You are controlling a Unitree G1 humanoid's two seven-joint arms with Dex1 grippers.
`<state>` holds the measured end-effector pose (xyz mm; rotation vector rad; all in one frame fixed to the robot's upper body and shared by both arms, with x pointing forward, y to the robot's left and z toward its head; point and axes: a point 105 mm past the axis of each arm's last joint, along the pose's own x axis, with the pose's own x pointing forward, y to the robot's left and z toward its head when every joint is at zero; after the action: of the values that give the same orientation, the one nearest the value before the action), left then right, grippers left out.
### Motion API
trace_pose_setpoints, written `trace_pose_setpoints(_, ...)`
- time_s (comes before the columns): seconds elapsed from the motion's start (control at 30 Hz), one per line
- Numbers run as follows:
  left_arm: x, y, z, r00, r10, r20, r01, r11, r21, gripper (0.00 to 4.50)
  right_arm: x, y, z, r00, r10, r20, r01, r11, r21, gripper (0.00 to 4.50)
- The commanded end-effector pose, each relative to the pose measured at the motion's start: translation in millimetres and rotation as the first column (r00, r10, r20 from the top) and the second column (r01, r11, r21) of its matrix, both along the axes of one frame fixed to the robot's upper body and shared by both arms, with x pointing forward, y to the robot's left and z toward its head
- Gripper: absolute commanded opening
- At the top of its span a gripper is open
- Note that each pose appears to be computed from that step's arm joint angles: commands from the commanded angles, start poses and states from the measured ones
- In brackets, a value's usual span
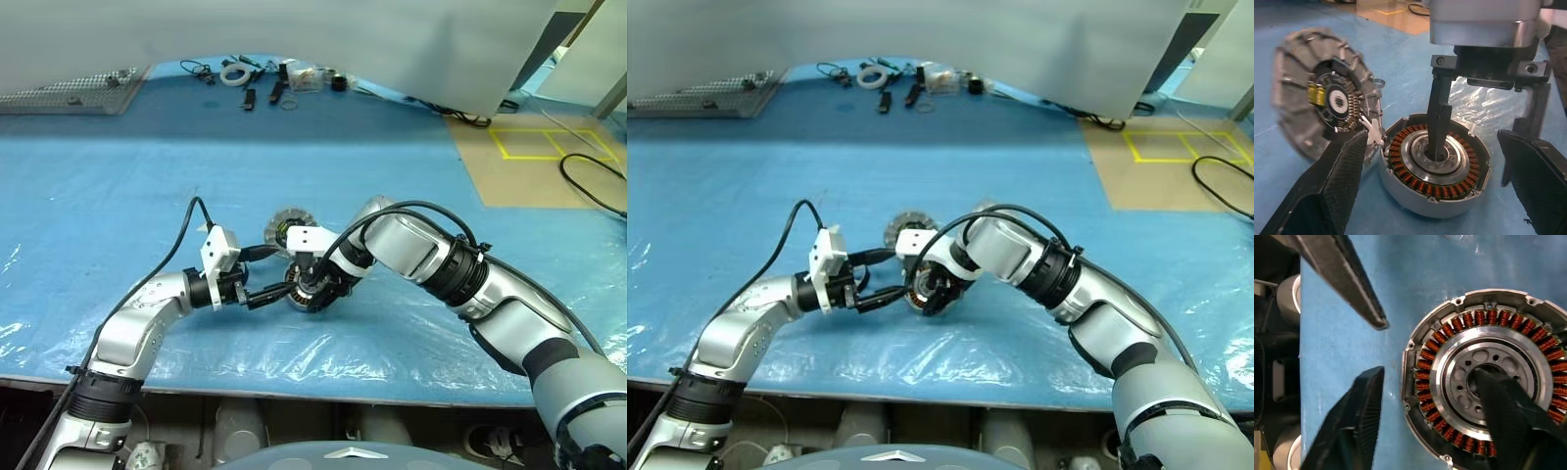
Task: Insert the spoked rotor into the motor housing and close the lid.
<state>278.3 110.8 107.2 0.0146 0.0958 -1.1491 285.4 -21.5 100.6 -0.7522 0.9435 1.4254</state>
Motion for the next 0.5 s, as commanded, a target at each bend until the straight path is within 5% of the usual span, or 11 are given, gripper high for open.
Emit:
trace_pose_setpoints(0.03, 1.6, 0.7, 10.5, 0.999, -0.012, 0.048, 0.012, 1.0, -0.002, 4.5, -0.9, -8.5, -18.0, 0.998, -0.036, -0.045, 0.033, 0.997, -0.069, 3.58)
trace_pose_setpoints(0.5, 4.0, 4.1, 10.3, 0.999, -0.023, 0.04, 0.023, 1.0, 0.005, 4.5, 5.6, 4.4, 69.1, 0.999, -0.026, -0.029, 0.029, 0.995, 0.09, 3.58)
